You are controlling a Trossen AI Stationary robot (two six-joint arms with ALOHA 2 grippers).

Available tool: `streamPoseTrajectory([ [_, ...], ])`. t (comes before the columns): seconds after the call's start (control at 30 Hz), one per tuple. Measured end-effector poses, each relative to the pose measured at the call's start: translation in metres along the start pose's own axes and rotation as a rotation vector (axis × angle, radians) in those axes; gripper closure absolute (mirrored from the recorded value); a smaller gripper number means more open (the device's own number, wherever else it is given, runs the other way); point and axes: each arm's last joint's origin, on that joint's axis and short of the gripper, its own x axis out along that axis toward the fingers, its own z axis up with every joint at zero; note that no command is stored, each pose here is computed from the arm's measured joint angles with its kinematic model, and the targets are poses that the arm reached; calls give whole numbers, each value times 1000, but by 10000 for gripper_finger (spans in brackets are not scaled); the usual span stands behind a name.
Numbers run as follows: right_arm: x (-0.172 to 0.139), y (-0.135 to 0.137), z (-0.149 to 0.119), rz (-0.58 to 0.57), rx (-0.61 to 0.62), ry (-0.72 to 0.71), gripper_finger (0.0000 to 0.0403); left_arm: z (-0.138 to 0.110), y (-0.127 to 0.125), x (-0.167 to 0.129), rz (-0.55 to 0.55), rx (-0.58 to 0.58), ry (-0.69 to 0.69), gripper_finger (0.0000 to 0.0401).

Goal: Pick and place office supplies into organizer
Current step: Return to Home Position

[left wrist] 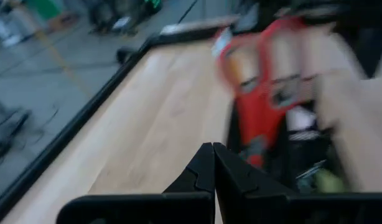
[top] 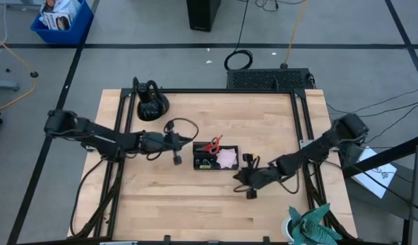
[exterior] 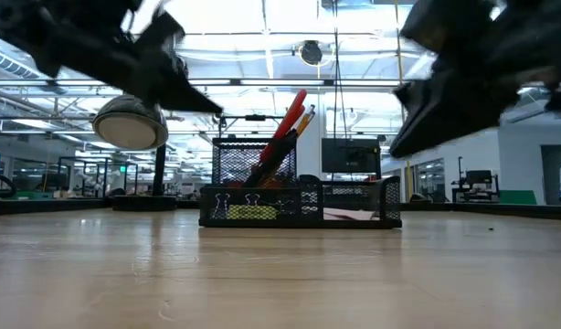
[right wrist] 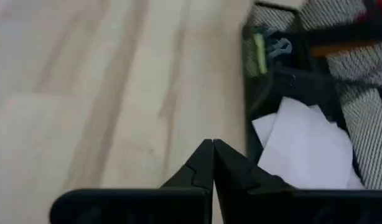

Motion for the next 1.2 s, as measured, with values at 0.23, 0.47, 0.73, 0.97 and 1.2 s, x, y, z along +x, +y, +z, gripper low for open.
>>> streamPoseTrajectory([
  [0.23,-39,-22,10,47,-117,-102,403,15,-30,-34,-214,116,-69,401],
  [0.47,-71,-62,-27,26,0,-156,403,13,-50,-54,-205,207,-57,399],
  [0.73,-95,-81,-62,108,121,-391,403,8,-45,-52,-176,227,2,399],
  [0.97,-92,-88,-89,143,186,-449,403,14,-49,-53,-308,260,-82,400],
  [1.2,-100,-93,-91,135,200,-568,403,17,-56,-60,-299,298,-121,400],
])
